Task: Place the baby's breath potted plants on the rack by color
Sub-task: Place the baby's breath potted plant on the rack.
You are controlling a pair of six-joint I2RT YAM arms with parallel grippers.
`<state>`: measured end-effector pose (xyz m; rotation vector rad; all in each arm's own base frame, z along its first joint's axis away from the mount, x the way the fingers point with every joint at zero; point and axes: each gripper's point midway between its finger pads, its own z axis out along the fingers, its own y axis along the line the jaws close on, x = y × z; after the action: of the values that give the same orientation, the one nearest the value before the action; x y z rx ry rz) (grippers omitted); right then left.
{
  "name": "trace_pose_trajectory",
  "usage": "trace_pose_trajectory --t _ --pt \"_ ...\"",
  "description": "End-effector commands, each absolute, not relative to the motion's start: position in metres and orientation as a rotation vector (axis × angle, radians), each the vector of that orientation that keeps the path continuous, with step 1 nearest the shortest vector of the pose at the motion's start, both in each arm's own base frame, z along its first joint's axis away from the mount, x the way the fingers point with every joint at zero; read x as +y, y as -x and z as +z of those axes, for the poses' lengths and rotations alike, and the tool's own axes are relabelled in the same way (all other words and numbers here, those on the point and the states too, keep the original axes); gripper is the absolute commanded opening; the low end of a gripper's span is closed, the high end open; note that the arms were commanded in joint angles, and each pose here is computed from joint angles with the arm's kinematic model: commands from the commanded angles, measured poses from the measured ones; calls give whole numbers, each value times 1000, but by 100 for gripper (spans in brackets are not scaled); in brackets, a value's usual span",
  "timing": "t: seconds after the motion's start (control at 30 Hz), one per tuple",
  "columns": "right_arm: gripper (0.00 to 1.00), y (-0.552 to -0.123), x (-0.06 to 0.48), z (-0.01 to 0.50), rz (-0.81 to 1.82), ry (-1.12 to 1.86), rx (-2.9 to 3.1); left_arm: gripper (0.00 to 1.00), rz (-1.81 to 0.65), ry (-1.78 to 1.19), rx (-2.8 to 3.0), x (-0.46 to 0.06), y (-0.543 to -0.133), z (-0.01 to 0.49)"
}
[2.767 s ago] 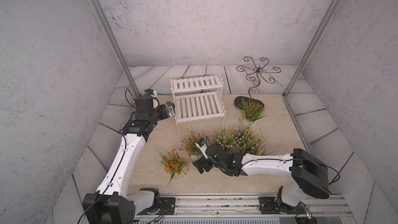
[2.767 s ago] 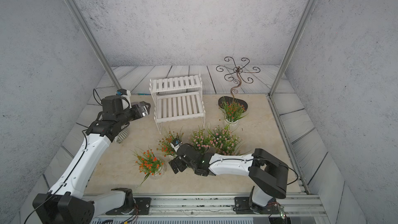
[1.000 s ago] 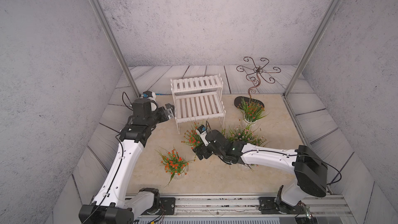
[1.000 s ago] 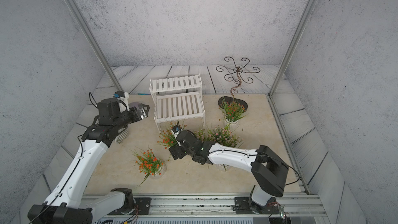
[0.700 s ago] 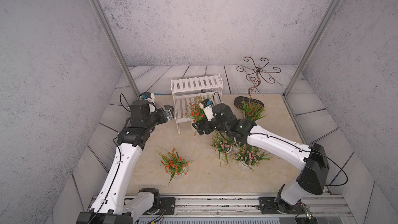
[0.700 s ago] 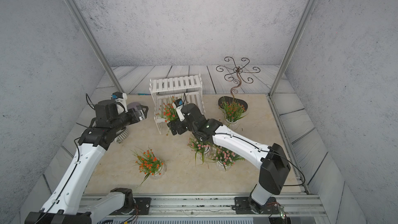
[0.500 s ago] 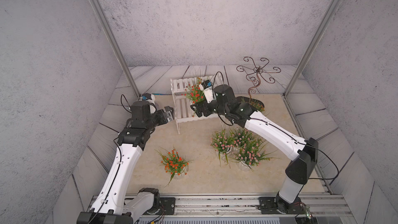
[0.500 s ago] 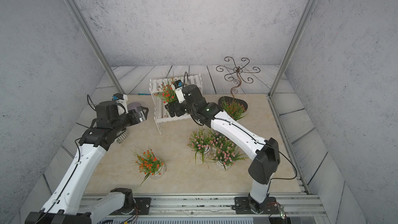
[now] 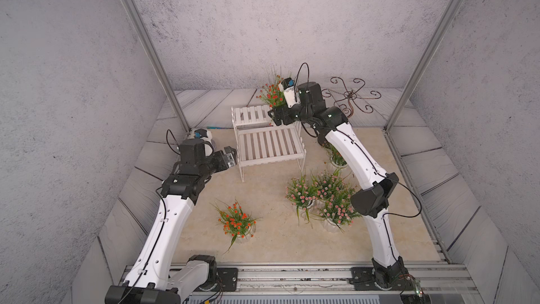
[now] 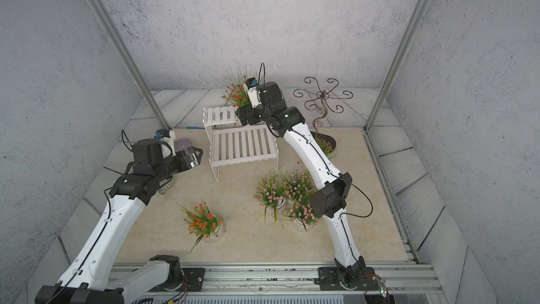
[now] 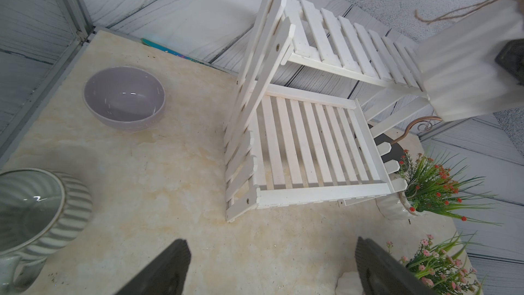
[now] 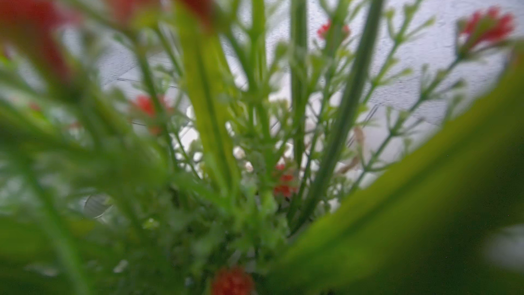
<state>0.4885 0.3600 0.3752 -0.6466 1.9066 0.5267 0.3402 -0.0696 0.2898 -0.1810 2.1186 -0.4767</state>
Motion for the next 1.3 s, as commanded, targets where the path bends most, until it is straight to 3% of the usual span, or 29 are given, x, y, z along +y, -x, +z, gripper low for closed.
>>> trace_pose_trajectory --t 0.0,0.23,0.87,1.27 --pt "86 -510 346 392 483 623 1809 95 -484 158 2123 -76 -340 286" --pt "86 -520 322 404 443 606 1798 95 -487 140 2136 -84 -342 280" --pt "82 -439 313 337 557 657 1941 95 -497 127 2141 -94 -347 275" --pt "82 -448 322 273 510 694 2054 95 -501 122 2149 -97 -348 270"
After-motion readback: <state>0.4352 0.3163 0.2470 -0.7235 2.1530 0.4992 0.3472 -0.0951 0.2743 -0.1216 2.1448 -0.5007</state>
